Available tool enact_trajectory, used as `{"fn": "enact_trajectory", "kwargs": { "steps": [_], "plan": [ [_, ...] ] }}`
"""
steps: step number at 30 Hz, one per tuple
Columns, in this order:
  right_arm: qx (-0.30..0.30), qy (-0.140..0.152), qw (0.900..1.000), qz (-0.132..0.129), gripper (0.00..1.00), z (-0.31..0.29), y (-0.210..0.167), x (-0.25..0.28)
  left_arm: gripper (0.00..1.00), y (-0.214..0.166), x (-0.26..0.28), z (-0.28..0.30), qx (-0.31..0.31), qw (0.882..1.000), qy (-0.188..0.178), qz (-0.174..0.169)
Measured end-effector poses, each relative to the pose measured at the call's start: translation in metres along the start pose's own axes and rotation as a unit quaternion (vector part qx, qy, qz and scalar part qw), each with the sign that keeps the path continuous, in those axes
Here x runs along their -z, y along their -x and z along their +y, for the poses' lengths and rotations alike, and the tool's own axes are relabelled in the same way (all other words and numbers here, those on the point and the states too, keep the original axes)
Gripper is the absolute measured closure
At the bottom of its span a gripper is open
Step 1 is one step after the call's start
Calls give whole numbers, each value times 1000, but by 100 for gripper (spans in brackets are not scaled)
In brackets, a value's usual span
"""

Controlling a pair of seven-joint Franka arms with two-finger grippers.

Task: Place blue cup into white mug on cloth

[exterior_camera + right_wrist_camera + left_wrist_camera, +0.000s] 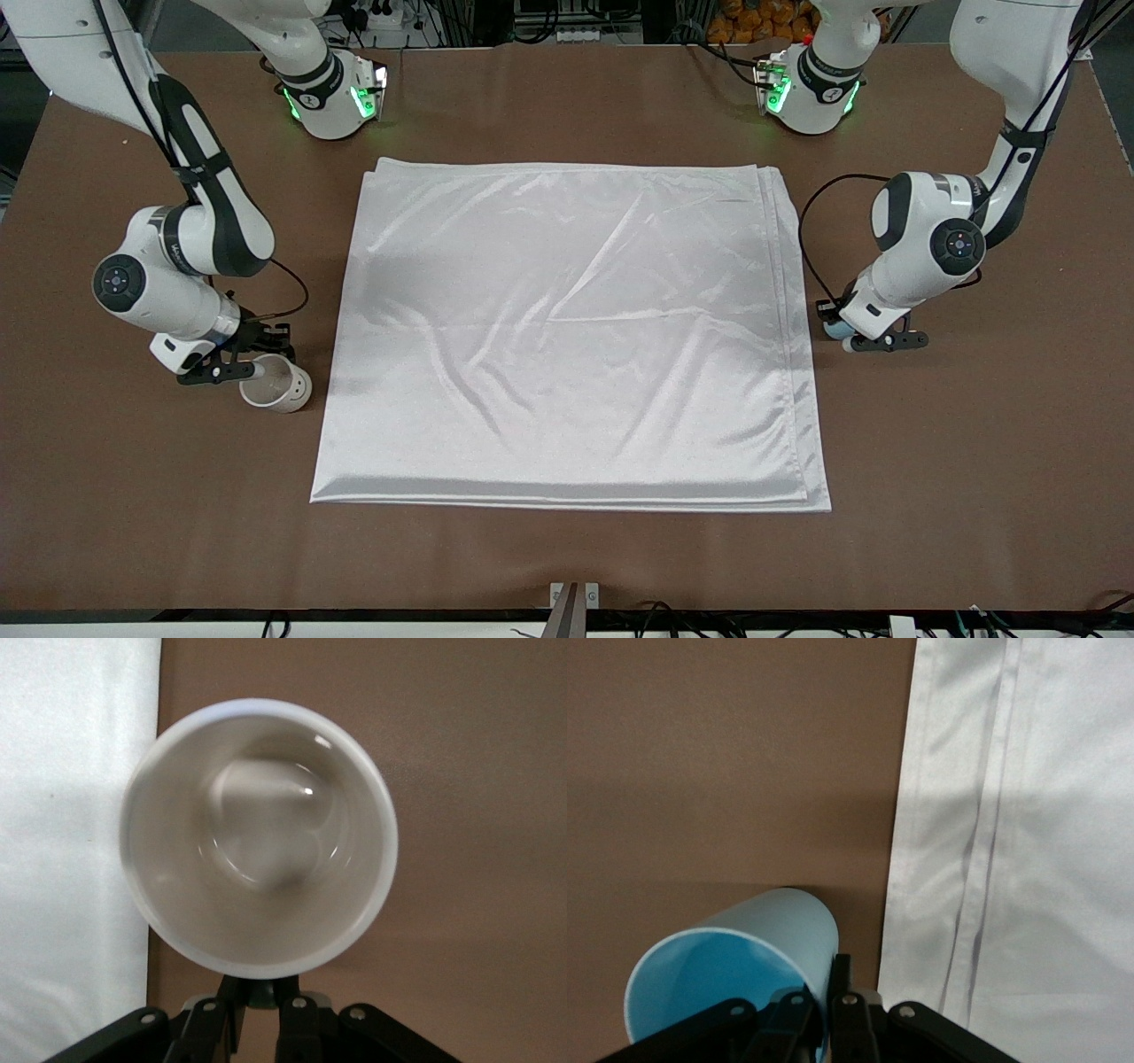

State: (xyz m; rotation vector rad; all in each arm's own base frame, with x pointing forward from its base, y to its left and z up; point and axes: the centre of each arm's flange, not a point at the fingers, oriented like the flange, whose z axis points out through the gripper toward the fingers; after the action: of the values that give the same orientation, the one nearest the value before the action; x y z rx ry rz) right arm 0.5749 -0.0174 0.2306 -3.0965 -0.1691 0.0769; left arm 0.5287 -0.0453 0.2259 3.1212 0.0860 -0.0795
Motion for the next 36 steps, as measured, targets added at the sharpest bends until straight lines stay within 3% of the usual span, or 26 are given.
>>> {"fn": "enact_trajectory", "kwargs": {
  "steps": [13,23,36],
  "plan": [
    [3,1,1000,0,81,-1,-6,12,95,-15,35,2,-1,999,2,34],
    [16,2,1000,-13,81,-13,-30,58,95,-31,115,7,-5,999,-5,35],
    [48,6,999,0,81,-105,-37,80,95,-38,211,25,-16,999,-10,37]
  ]
}}
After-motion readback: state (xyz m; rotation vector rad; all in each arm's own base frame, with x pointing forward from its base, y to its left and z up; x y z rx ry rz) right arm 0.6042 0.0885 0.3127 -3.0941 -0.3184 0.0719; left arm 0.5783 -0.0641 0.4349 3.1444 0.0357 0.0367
